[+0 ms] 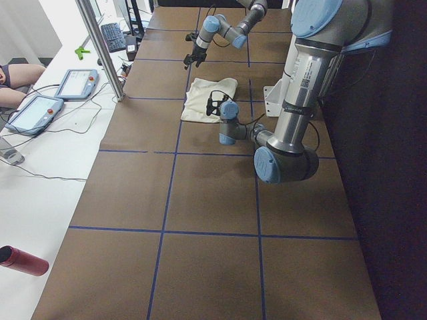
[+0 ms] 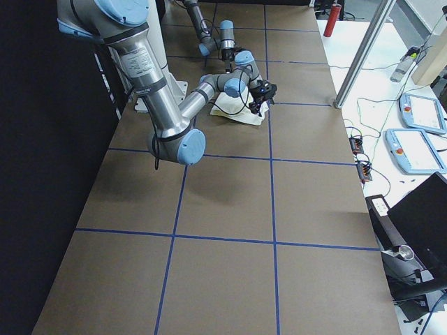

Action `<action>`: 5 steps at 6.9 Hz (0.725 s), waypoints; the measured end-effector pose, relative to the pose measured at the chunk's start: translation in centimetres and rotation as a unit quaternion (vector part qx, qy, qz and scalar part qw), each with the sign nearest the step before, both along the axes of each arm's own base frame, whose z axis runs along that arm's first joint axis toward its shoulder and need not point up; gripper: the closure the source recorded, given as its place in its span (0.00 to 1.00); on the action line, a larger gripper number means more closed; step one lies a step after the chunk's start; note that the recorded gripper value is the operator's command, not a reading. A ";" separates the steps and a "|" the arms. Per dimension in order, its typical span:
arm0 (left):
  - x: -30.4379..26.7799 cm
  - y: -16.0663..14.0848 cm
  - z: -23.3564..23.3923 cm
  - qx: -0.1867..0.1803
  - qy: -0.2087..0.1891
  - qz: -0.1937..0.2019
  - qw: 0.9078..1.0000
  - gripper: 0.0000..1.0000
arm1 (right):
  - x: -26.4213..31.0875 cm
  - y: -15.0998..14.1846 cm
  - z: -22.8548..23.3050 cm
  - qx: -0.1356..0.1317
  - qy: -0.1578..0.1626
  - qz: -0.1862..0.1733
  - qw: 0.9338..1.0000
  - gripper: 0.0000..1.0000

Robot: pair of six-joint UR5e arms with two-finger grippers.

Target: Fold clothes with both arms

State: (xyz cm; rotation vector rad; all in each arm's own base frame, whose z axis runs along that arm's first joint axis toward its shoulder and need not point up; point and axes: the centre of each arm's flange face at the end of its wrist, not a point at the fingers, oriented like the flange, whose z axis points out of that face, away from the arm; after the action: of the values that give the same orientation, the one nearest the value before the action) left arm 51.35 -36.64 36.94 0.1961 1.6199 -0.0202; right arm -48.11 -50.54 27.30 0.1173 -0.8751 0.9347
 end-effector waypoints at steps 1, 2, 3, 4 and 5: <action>-0.1 -0.2 -0.1 0.001 0.000 -0.002 1.000 0.00 | 0.0 0.0 0.0 0.000 0.000 0.000 1.000 0.00; -0.6 -0.8 -0.2 0.002 -0.003 -0.007 1.000 0.00 | 0.1 0.1 -0.3 0.004 -0.001 -0.005 1.000 0.00; -1.2 -1.8 -0.7 0.002 -0.014 -0.014 1.000 0.00 | 0.7 0.2 -0.8 0.014 0.000 -0.020 1.000 0.00; -2.1 -2.8 -2.0 0.009 -0.030 -0.019 0.999 0.00 | 1.9 0.2 -1.0 0.023 0.001 -0.045 0.999 0.00; -3.7 -3.8 -4.1 0.018 -0.051 -0.021 0.998 0.00 | 3.8 -0.1 -0.7 0.033 0.005 -0.074 0.997 0.00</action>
State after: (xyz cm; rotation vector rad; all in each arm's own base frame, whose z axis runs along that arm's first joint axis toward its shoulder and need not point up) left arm 47.66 -40.48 32.81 0.2553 1.5154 -0.0126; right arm -44.35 -50.59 26.62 0.1124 -0.8925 0.7676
